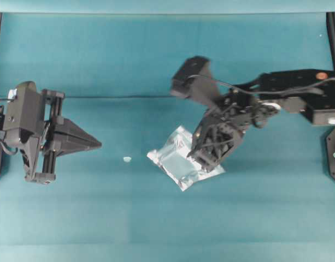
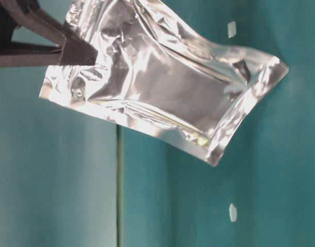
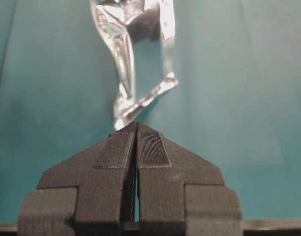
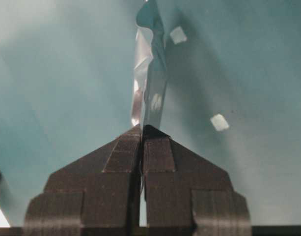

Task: Hand over the silver zip bag and make it stand upright.
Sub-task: 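Lift the bag with the right gripper and swing it upright toward center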

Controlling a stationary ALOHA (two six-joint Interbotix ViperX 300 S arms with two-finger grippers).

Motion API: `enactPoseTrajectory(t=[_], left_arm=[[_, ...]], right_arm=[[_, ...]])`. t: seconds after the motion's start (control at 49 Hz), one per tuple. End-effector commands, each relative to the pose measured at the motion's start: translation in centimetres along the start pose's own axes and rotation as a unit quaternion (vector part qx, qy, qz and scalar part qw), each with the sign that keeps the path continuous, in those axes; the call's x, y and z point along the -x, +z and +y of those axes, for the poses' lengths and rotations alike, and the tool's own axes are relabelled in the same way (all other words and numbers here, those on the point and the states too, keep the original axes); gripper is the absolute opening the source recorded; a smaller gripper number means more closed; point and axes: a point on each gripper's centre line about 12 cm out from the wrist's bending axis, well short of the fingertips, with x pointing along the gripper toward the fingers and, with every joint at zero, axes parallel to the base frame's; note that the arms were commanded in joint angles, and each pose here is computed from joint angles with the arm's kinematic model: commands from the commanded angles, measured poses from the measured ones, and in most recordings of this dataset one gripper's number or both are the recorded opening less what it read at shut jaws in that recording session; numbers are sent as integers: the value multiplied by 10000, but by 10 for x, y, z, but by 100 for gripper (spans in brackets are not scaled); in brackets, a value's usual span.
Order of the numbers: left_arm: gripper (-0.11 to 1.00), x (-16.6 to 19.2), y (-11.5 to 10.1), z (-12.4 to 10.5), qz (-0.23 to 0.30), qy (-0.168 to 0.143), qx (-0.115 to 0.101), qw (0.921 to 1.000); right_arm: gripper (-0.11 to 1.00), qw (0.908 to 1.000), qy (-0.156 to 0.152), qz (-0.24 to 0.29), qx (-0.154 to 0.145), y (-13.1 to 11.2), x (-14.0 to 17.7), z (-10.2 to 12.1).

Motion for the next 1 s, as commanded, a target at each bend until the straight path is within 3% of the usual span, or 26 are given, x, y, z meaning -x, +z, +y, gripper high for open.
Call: enactPoseTrajectory(t=[0.0,0.286,0.552,0.981], left_arm=[[-7,1,6,1,-100,18,-14,9999],[-7,1,6,4,-102,67,7,9999],[-7,1,2,5,-64,82,14,9999],[-7,1,1,5,-48,83,22,10000]], right_arm=[[1,9995,28,48,320,13,11,10],[1,9932,6,382,1103,39,16,25],[1,9796,11,503,1944,47,17,30],[1,9632,-320,617,2595,53,7,27]])
